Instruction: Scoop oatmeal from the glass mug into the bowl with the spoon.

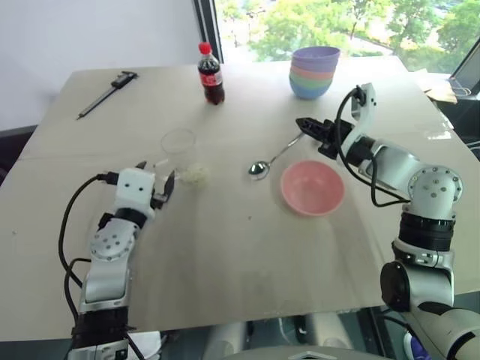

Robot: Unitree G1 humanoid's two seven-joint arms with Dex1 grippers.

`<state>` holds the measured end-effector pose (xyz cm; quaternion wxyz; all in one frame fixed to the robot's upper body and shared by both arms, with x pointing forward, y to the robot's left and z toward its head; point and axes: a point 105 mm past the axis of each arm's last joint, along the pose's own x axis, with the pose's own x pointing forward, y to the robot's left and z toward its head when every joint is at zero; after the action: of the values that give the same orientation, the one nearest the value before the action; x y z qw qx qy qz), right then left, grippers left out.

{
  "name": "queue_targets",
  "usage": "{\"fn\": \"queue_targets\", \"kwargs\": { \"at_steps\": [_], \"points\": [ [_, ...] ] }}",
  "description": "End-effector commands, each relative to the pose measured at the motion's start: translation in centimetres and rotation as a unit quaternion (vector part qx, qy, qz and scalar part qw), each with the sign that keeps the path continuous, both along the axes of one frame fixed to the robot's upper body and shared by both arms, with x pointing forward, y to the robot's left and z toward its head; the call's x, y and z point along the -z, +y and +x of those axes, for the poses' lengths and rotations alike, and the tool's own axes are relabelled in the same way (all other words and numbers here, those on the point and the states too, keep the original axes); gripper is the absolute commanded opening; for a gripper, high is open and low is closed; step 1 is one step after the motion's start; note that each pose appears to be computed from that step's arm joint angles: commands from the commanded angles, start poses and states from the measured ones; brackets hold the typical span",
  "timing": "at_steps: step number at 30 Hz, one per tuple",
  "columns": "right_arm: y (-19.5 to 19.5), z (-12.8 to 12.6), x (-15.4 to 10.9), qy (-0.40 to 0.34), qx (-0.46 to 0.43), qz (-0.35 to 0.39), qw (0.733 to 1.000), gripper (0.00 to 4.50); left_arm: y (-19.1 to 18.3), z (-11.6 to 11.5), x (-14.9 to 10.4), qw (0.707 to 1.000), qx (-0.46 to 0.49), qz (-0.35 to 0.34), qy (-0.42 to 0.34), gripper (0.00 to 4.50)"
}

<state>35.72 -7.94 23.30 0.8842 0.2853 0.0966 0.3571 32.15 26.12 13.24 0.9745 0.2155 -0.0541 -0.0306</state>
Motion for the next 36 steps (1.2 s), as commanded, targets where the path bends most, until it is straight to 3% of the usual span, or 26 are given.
{"fn": "queue_targets", "kwargs": {
  "at_steps": [1, 4, 9, 12, 18, 23, 28, 36],
  "points": [
    [0.1, -0.3, -1.8, -0.033, -0.006, 0.016, 0.999, 0.00, -0.5, 0.3, -1.3, 0.999, 0.015, 0.002, -0.028, 3.25],
    [0.2, -0.3, -2.0, -0.033, -0.006, 0.021, 0.999, 0.00, -0.4, 0.5, -1.4, 0.999, 0.011, 0.000, -0.034, 2.48],
    [0.3, -0.2, -3.0, -0.039, -0.001, 0.041, 0.998, 0.00, -0.6, 0.8, -1.4, 0.999, 0.010, -0.004, -0.037, 0.10],
    [0.2, 0.1, -3.9, -0.047, 0.008, 0.049, 0.998, 0.00, -0.9, 1.0, -1.2, 0.999, 0.015, -0.004, -0.035, 0.02],
    [0.6, 0.7, -8.4, -0.096, 0.013, 0.074, 0.993, 0.00, -2.0, 1.8, -1.3, 0.999, 0.030, -0.011, -0.031, 0.02],
    [2.9, -0.7, -10.8, -0.143, -0.038, 0.064, 0.987, 0.00, -3.5, 2.9, -1.3, 0.998, 0.056, -0.033, -0.007, 0.02],
    [5.5, -2.2, -10.4, -0.171, -0.095, 0.028, 0.980, 0.00, -5.3, 4.0, -1.4, 0.995, 0.088, -0.051, 0.021, 0.02],
    [7.1, -2.0, -8.7, -0.211, -0.102, -0.048, 0.971, 0.00, -6.6, 5.0, -2.1, 0.991, 0.121, -0.055, 0.033, 0.02]
  ]
}}
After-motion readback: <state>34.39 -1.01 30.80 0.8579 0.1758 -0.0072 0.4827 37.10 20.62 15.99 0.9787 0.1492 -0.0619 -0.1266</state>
